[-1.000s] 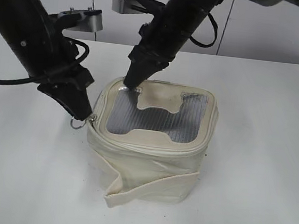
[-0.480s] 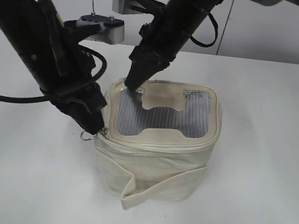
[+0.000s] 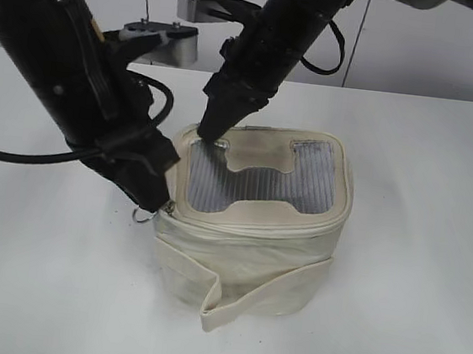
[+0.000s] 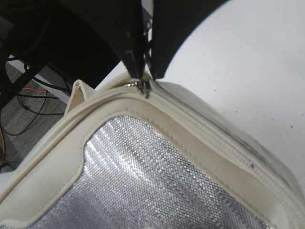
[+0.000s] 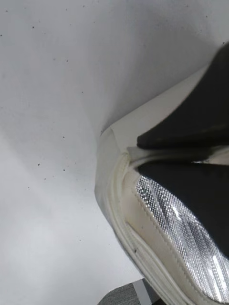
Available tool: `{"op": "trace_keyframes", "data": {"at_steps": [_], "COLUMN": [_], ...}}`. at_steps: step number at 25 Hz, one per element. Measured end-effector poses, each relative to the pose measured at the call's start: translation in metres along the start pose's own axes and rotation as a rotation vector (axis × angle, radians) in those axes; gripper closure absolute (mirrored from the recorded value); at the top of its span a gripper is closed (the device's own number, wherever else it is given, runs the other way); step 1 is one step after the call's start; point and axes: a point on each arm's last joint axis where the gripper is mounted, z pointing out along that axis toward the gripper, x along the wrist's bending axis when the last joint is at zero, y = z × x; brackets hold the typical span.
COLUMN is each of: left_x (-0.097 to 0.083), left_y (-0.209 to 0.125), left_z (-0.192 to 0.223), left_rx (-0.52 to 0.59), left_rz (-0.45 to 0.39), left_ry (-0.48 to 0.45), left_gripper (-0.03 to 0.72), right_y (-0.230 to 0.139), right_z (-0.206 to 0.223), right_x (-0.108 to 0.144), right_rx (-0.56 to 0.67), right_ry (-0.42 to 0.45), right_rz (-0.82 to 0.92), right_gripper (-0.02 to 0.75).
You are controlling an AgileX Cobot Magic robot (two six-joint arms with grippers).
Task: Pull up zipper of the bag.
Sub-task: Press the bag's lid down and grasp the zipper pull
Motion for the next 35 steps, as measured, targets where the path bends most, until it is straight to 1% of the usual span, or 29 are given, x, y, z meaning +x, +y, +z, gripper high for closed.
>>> {"op": "trace_keyframes", "data": {"at_steps": [6, 10, 14, 21, 29, 35], "left_x": [-0.007, -0.008, -0.007, -0.009, -0.007, -0.007], "left_y": [0.000, 0.001, 0.001, -0.001, 0.000, 0.001], "left_z": [-0.022, -0.030, -0.030, -0.030, -0.018, -0.018], "left_rx": [-0.072, -0.093, -0.090, -0.065, -0.023, -0.031], "left_rz": [0.012, -0.029, -0.048, -0.054, -0.076, -0.075], "left_ry": [0.016, 0.051, 0.056, 0.050, 0.024, 0.027], "left_gripper": [0.685, 0.685, 0.685, 0.685, 0.685, 0.683], "right_y": [0.001, 0.002, 0.002, 0.003, 0.003, 0.002], "right_z": [-0.001, -0.004, -0.005, -0.005, -0.004, -0.004], "right_x": [0.000, 0.001, 0.000, 0.001, 0.002, 0.002], "right_rx": [-0.005, -0.013, -0.014, -0.019, -0.018, -0.016], "right_ry": [-0.003, -0.004, -0.005, 0.002, 0.005, 0.003], "right_rz": [0.001, 0.006, 0.013, 0.017, 0.017, 0.018], "right_gripper": [0.684, 0.684, 0.685, 0.685, 0.685, 0.685]}}
